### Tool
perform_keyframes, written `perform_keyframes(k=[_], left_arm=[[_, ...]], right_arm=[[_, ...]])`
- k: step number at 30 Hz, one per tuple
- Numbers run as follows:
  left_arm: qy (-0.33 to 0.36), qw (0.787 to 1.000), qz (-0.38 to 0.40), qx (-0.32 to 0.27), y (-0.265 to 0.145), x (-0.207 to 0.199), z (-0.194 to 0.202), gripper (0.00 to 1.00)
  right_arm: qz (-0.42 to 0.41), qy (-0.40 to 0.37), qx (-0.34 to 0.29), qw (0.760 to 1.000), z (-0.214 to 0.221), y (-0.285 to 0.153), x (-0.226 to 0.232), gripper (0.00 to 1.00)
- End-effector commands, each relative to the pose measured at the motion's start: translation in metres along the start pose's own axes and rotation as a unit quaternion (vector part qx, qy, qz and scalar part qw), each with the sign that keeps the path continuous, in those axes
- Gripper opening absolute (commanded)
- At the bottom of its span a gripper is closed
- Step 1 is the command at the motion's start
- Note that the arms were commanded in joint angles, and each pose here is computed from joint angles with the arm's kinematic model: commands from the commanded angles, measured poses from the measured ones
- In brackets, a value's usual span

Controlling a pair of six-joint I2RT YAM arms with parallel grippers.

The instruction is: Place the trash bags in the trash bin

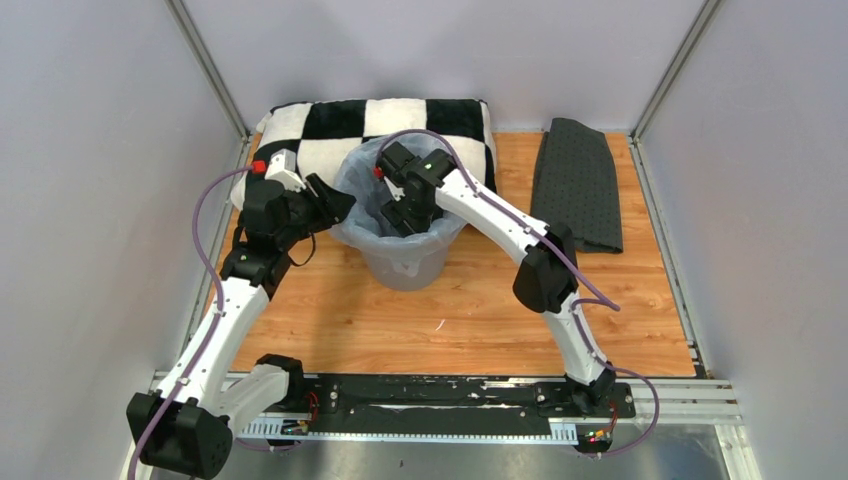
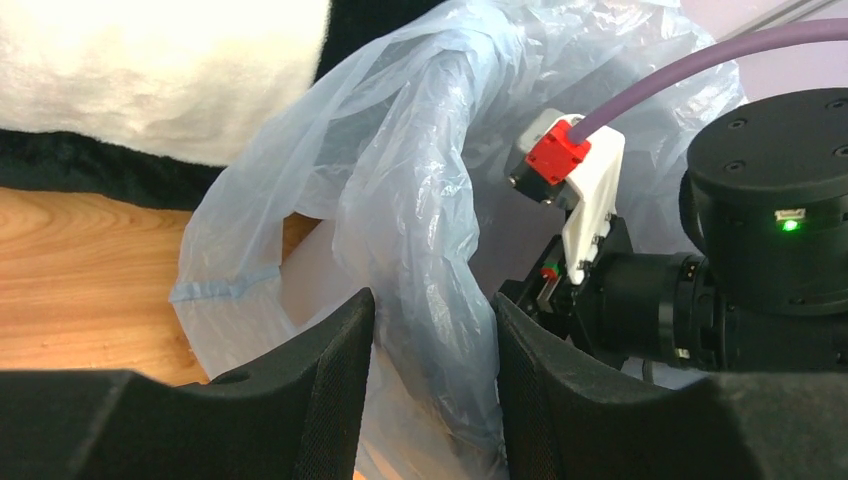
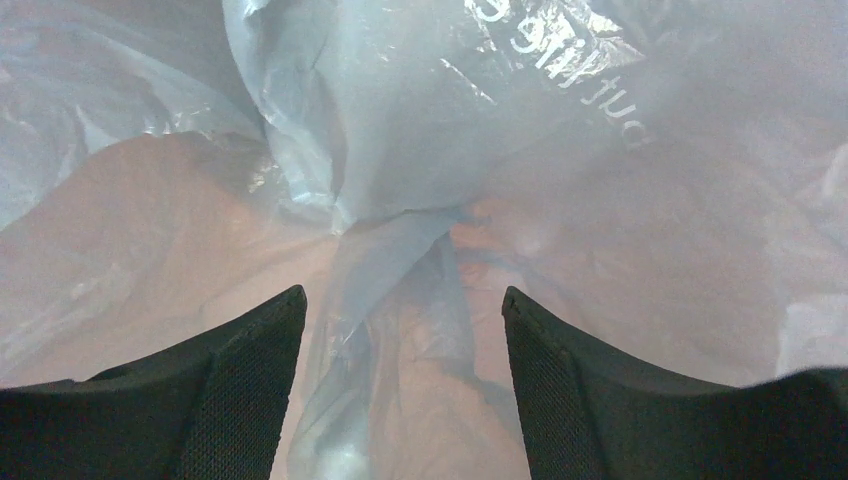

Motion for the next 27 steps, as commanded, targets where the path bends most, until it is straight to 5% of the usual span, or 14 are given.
perform_keyframes(k=[1, 27], left_arm=[[0.012, 0.999, -0.021, 0.024, 0.0, 0.005, 0.006, 0.49], [0.019, 0.999, -0.006, 0.031, 0.0, 0.001, 0.007, 0.49]], right_arm=[[-0.023, 0.028, -0.002, 0.999, 0.008, -0.015, -0.019, 0.74], [-0.073, 0.038, -0.009, 0.997, -0.011, -0.003, 0.014, 0.75]])
Point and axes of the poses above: each gripper's point midway between its finger pads, its own y axis out along the fingers, its own x axis along the line the jaws close on, z = x × y, the point moved 10 cm from there along -y, back along the fingers, and after that the axes turned 2 degrees about y, right-handed, at the moved point
